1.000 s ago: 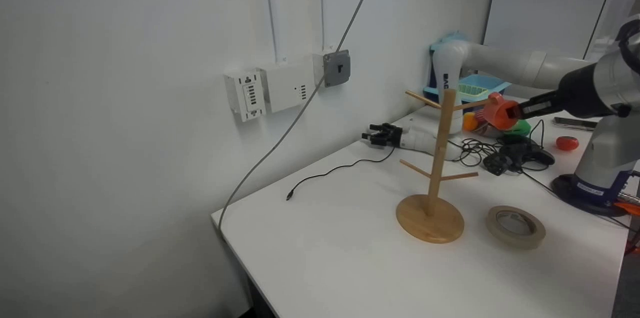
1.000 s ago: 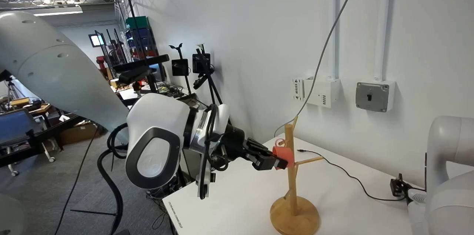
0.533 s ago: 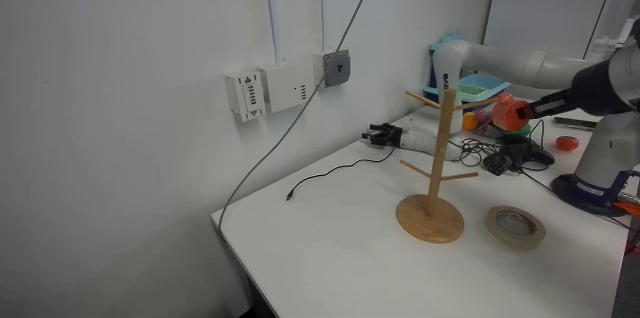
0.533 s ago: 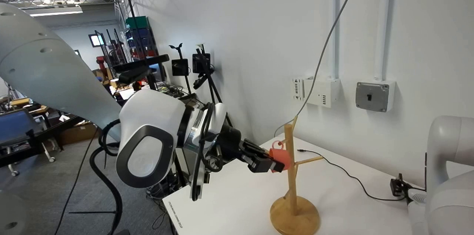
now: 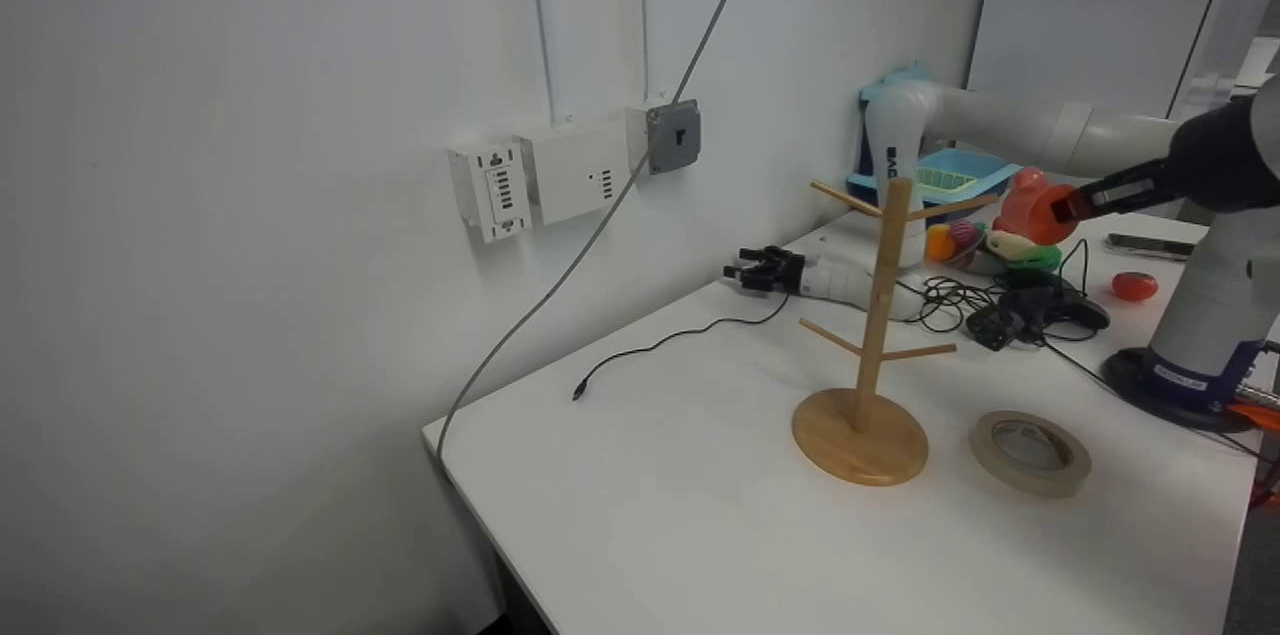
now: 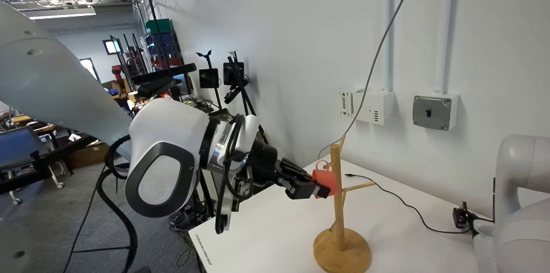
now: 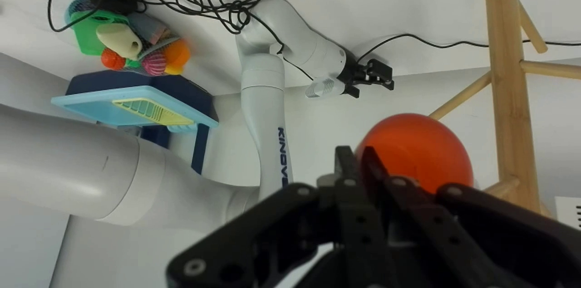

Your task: Take the cup off the stand and place it on the table

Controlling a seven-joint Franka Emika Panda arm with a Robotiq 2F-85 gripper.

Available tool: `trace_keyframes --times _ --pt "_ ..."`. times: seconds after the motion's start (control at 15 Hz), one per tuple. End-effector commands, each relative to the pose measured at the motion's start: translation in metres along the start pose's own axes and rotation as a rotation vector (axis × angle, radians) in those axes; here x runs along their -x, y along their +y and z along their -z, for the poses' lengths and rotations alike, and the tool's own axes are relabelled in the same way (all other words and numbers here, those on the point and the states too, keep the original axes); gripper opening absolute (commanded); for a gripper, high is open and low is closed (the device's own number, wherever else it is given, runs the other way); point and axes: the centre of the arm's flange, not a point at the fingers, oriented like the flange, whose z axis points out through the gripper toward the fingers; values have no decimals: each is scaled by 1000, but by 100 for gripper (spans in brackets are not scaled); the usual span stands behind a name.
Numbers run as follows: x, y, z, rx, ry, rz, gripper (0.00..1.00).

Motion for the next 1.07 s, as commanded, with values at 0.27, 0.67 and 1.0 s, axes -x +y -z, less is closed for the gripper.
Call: trace_keyframes --times 0.27,0.67,1.0 --pt "-13 22 19 -9 -33 -1 2" --pt "-27 42 25 -2 -42 3 2" --pt "-35 64 27 -3 -91 12 2"
